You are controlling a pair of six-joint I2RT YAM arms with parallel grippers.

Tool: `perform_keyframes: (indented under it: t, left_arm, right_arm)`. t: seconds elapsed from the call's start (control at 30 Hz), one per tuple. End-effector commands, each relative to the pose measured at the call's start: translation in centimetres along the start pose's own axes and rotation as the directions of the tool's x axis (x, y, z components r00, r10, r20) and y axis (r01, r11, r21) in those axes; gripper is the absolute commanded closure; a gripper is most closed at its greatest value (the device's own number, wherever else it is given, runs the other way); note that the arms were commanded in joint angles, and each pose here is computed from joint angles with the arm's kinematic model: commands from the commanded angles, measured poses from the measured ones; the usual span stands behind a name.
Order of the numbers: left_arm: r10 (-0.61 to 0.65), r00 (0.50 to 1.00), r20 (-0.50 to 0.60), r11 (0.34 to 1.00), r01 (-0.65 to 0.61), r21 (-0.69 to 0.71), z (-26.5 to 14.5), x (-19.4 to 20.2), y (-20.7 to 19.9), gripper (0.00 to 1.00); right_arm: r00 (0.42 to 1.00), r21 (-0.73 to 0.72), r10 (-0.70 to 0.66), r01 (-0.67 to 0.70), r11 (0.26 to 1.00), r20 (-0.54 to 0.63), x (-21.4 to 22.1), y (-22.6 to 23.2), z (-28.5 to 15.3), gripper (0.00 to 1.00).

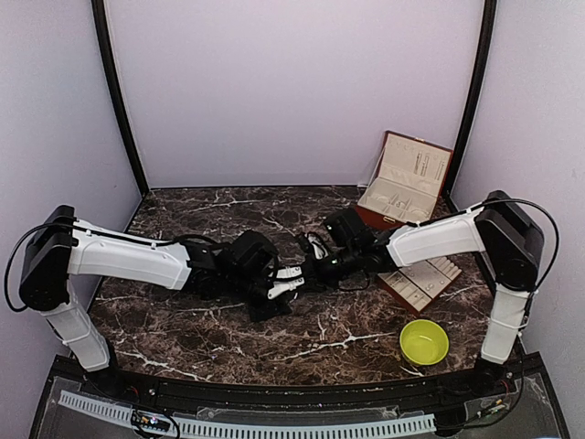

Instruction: Organize the mixed jewelry

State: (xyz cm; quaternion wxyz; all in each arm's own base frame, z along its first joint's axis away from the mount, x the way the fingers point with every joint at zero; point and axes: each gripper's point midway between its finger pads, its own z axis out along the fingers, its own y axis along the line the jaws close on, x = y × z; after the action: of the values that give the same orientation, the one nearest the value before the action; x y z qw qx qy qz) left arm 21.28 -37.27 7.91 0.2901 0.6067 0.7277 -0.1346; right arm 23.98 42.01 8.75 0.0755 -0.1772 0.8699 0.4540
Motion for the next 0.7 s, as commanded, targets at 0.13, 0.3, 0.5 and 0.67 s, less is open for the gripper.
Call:
perform_keyframes:
  t: [0.13, 0.3, 0.5, 0.67]
  left_arm:
    - [-0.004, 0.994, 0.108, 0.997, 0.012, -0.075, -2.8, -2.5, 1.1, 0.36]
    - [-0.018, 0.988, 0.155, 0.995, 0.033, -0.097, -4.1, -3.6, 1.6, 0.28]
    - [-0.070, 0.980, 0.185, 0.984, 0.099, -0.149, -5.4, -3.8, 3.7, 0.24]
    - [-0.130, 0.966, 0.225, 0.976, 0.165, -0.142, -6.6, -4.0, 5.3, 0.23]
  right_arm:
    - [0.977, 0.078, -0.068, 0.053, 0.996, 0.202, -3.2, 0.4, -4.0, 1.00]
    - [0.948, 0.154, -0.080, 0.033, 0.988, 0.309, -4.9, -1.1, -7.6, 1.00]
    - [0.907, 0.303, -0.121, -0.008, 0.953, 0.404, -6.4, -3.8, -12.3, 1.00]
    - [0.879, 0.390, -0.162, -0.029, 0.921, 0.449, -7.1, -4.9, -15.7, 1.00]
